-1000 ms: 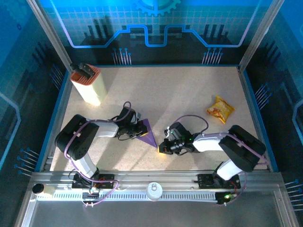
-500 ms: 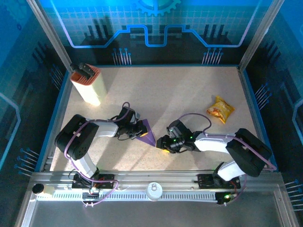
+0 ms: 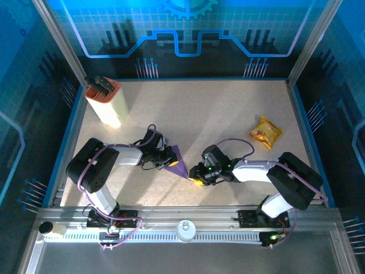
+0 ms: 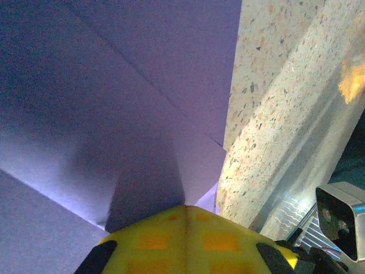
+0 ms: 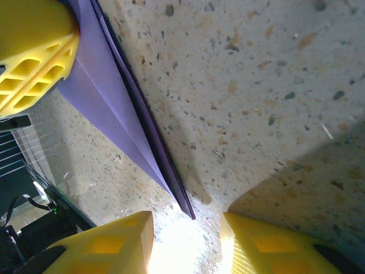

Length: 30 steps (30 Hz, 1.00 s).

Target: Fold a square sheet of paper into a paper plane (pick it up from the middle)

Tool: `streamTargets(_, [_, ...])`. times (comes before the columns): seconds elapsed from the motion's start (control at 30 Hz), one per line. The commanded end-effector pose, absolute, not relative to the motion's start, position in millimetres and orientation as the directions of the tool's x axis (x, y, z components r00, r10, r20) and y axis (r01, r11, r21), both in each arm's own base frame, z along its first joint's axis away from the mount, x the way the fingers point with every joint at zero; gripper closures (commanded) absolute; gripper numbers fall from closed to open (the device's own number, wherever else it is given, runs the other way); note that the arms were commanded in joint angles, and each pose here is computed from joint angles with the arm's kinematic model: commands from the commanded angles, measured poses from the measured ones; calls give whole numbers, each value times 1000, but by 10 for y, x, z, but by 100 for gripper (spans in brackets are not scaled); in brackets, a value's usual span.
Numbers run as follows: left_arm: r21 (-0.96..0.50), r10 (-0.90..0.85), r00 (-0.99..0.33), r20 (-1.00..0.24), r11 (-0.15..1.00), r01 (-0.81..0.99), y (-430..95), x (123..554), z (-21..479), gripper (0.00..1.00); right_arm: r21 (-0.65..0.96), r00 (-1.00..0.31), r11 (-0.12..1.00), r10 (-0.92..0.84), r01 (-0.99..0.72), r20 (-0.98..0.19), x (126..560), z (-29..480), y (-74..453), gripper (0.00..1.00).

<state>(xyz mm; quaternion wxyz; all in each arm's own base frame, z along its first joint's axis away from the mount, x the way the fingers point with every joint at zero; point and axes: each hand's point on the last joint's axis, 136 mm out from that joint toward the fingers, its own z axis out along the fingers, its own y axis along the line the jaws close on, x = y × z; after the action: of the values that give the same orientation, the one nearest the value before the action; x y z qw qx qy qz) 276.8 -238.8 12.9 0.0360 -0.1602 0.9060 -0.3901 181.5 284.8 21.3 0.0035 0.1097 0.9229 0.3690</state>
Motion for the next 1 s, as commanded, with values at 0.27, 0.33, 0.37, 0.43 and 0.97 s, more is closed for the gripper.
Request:
streamTargets(0.27, [-679,-353,-921,166,636,-367,-2329,2605,-27,97,679,-985,723,172,129,5,1774,281,2947,62])
streamTargets(0.33, [-681,-354,-920,168,633,-368,-2335,2611,-28,97,680,-987,722,163,126,9,1759,272,2963,62])
streamTargets(0.37, [-682,-353,-920,171,631,-369,-2339,2607,-29,97,681,-987,721,161,128,14,1753,265,2970,62])
streamTargets(0.43, [-684,-352,-920,171,630,-368,-2343,2606,-24,97,699,-988,704,154,125,21,1752,275,3020,63])
streamTargets(0.97, [-707,-349,-917,192,599,-376,-2430,2609,-16,96,726,-987,675,161,132,29,1760,264,3109,66])
